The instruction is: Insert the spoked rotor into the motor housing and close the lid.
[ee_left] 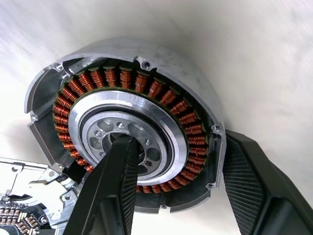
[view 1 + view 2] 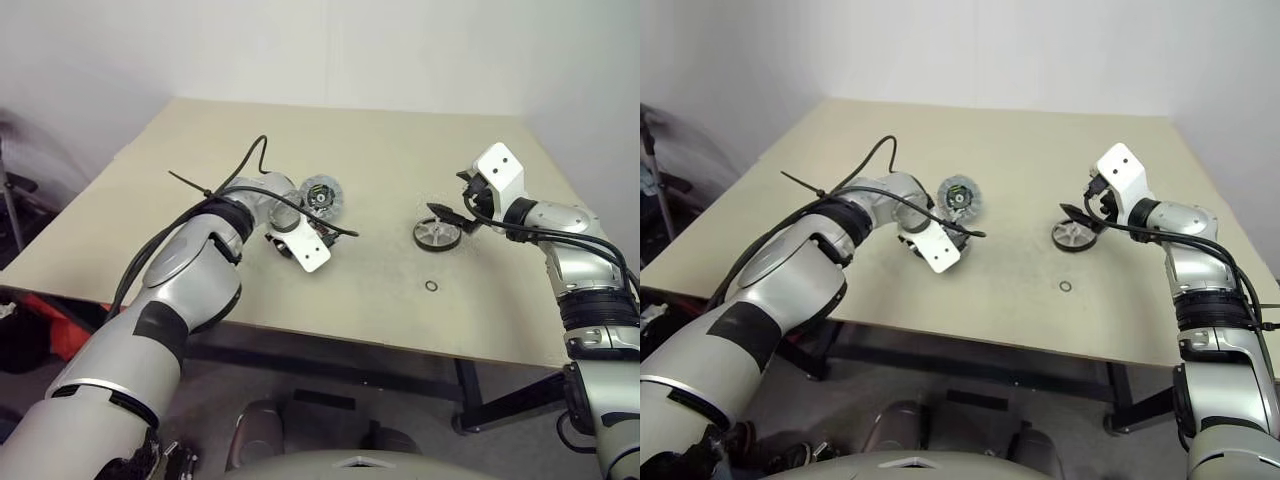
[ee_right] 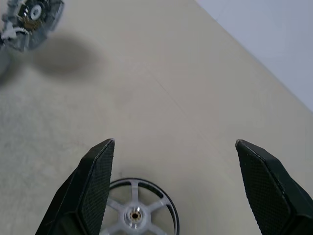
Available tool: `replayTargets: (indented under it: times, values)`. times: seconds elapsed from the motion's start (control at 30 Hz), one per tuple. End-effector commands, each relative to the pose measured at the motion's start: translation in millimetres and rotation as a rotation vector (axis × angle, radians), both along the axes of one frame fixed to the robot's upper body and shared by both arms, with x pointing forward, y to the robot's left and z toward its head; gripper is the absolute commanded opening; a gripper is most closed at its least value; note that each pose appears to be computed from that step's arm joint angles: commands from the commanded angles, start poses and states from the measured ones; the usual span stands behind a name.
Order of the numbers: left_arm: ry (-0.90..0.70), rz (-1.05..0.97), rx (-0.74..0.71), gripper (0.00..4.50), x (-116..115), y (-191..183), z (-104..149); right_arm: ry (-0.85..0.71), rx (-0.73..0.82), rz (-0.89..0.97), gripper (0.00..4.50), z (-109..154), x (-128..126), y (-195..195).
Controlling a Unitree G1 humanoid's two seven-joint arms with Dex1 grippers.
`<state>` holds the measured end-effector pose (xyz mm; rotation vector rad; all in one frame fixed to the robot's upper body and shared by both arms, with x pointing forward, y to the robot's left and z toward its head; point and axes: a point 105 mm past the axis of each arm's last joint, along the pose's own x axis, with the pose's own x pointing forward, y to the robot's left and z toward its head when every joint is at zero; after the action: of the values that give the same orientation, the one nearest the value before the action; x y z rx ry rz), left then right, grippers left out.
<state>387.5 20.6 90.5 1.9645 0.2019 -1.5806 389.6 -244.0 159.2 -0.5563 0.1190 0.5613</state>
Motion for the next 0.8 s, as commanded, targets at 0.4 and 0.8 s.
replayTargets:
  times: [0.4, 0.8]
  values:
    - [-0.096, -0.157, -0.135, 2.09, -10.4, -68.8, 30.3, -0.099, 0.008, -0.024, 4.5, 22.7, -8.5, -6.3]
    - [-0.076, -0.175, -0.093, 2.44, -14.0, -65.5, 21.3, -0.104, 0.016, -0.048, 4.5, 21.5, -14.7, -9.5]
